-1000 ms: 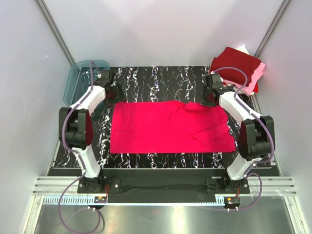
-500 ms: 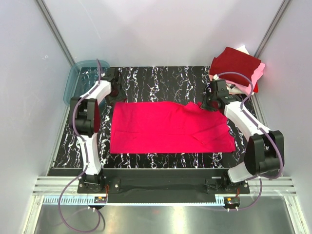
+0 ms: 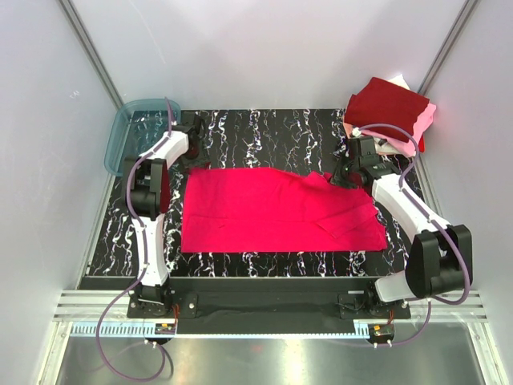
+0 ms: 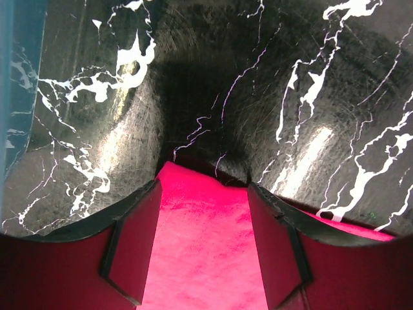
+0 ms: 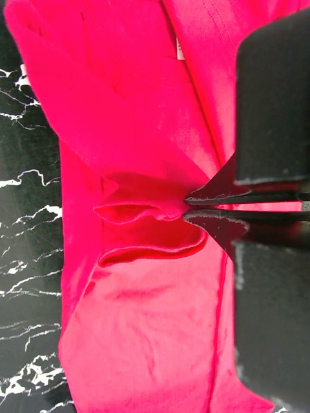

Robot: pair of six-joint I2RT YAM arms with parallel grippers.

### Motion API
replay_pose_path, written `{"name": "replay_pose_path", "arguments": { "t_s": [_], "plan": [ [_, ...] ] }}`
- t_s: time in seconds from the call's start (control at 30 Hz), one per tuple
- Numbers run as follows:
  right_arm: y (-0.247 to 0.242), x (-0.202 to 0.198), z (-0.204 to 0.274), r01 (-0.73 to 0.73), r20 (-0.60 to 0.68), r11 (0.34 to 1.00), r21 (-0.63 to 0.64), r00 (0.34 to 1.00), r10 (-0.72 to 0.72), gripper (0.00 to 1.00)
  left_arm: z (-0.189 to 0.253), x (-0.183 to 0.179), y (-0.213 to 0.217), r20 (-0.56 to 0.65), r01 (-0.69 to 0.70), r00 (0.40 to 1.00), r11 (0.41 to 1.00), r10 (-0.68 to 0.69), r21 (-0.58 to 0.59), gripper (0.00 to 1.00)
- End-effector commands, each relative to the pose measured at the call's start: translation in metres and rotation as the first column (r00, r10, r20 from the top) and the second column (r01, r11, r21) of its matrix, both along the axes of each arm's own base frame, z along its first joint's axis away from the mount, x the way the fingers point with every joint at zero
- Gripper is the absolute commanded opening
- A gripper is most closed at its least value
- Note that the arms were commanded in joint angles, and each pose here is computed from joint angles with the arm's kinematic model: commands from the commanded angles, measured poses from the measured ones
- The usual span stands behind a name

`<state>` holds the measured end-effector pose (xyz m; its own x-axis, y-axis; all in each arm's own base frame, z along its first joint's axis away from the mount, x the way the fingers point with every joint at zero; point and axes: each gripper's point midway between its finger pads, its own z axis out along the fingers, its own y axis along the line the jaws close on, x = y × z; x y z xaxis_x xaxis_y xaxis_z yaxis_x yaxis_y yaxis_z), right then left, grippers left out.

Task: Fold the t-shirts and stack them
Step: Fold the tshirt

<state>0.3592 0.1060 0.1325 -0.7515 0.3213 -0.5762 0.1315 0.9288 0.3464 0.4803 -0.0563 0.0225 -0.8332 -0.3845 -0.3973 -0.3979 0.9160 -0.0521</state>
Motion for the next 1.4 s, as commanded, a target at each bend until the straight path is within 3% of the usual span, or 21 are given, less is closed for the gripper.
{"name": "replay_pose_path", "arguments": {
  "t_s": [0.0, 0.2, 0.33, 0.57, 0.73, 0.8, 1.1, 1.37],
  "plan": [
    [0.001, 0.001, 0.023, -0.010, 0.079, 1.000, 0.008, 0.997, 0.010, 0.00, 0.012, 0.016, 0.001, 0.071, -0.028, 0.997, 0.999, 0.027, 0.015, 0.63],
    [0.002, 0.001, 0.026, -0.013, 0.082, 1.000, 0.013, 0.997, 0.012, 0.00, 0.008, 0.017, 0.002, 0.055, -0.035, 0.998, 0.999, 0.034, 0.023, 0.68],
    [0.001, 0.000, 0.023, -0.016, 0.079, 1.000, 0.009, 0.997, 0.015, 0.00, -0.004, 0.012, 0.001, 0.030, -0.035, 0.999, 0.999, 0.035, 0.019, 0.64],
    [0.000, -0.001, 0.021, -0.019, 0.074, 1.000, 0.000, 0.997, 0.019, 0.00, -0.006, 0.012, -0.001, 0.028, -0.020, 0.999, 0.999, 0.020, 0.029, 0.39],
    [-0.004, 0.001, 0.021, -0.018, 0.081, 0.999, -0.029, 0.997, 0.020, 0.00, -0.006, 0.010, -0.006, 0.005, 0.007, 1.000, 1.000, -0.007, 0.024, 0.08],
    [-0.007, 0.004, 0.022, -0.020, 0.086, 0.998, -0.052, 0.996, 0.025, 0.00, -0.005, 0.007, -0.007, -0.005, 0.011, 1.000, 1.000, -0.011, 0.025, 0.00],
    [-0.023, 0.001, 0.055, 0.045, 0.127, 0.994, -0.095, 0.991, -0.033, 0.00, 0.031, -0.013, -0.001, 0.034, 0.009, 0.999, 0.999, -0.010, 0.041, 0.00],
    [-0.042, -0.035, 0.034, 0.109, 0.056, 0.983, -0.146, 0.993, -0.102, 0.00, 0.044, -0.049, 0.013, 0.046, -0.010, 0.999, 0.996, 0.006, 0.085, 0.00]
  ]
}}
